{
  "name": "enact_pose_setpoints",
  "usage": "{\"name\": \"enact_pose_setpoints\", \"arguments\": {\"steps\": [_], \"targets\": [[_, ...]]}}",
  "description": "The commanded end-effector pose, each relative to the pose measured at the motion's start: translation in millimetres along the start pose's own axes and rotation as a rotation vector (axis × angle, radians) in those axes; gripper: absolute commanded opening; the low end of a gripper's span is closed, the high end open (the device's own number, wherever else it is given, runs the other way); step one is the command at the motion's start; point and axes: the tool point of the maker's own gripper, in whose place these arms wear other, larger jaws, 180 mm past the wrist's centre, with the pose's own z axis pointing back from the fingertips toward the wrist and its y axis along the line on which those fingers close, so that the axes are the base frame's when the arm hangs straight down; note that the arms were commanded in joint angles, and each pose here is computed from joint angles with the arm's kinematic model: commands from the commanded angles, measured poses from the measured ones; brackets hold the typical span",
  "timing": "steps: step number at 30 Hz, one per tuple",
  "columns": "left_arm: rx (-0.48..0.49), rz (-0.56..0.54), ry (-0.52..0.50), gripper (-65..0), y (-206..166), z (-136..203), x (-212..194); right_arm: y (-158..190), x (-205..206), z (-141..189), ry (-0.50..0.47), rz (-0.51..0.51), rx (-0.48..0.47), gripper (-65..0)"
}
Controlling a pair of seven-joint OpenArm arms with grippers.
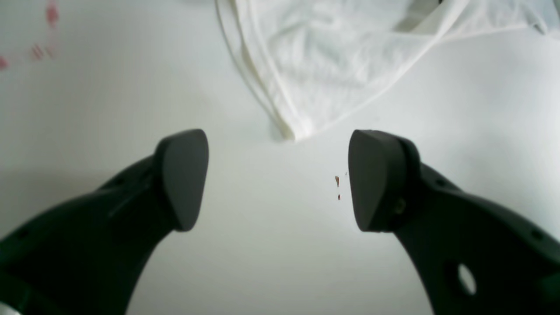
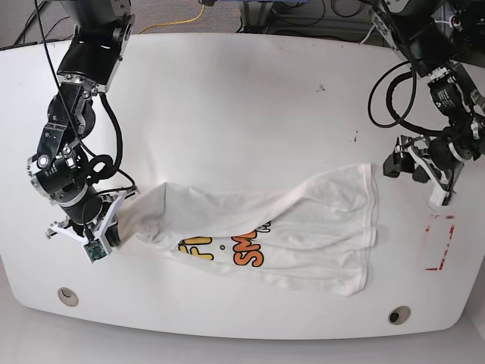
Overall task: Layout the t-shirt on the table in an organized manner, then fold the t-shirt properly
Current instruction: 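Release the shirt with the left gripper and regrasp its hem corner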
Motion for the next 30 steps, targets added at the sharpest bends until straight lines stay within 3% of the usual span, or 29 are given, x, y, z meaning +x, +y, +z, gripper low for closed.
{"name": "enact_pose_setpoints", "arguments": {"steps": [1, 6, 17, 30], "targets": [[-0.050, 0.043, -0.049, -19.2, 0.4, -4.2, 6.1, -3.5, 19.8, 2.7, -0.067, -0.005, -0.012, -65.0], [-0.105, 0.145, -0.032, -19.2, 2.8, -22.1, -13.3, -2.0, 20.2, 2.3, -0.069, -0.009, -0.009, -65.0], [-0.184, 0.237, -0.040, -19.2, -6.9, -53.6, -25.7, -1.5, 20.4, 2.1, -0.070, -0.010, -0.008, -65.0], [-0.275, 0.312, -0.059, -19.2, -23.9, -89.7, -13.6, -2.0, 21.6, 2.2, -0.073, -0.008, -0.009, -65.0]]}}
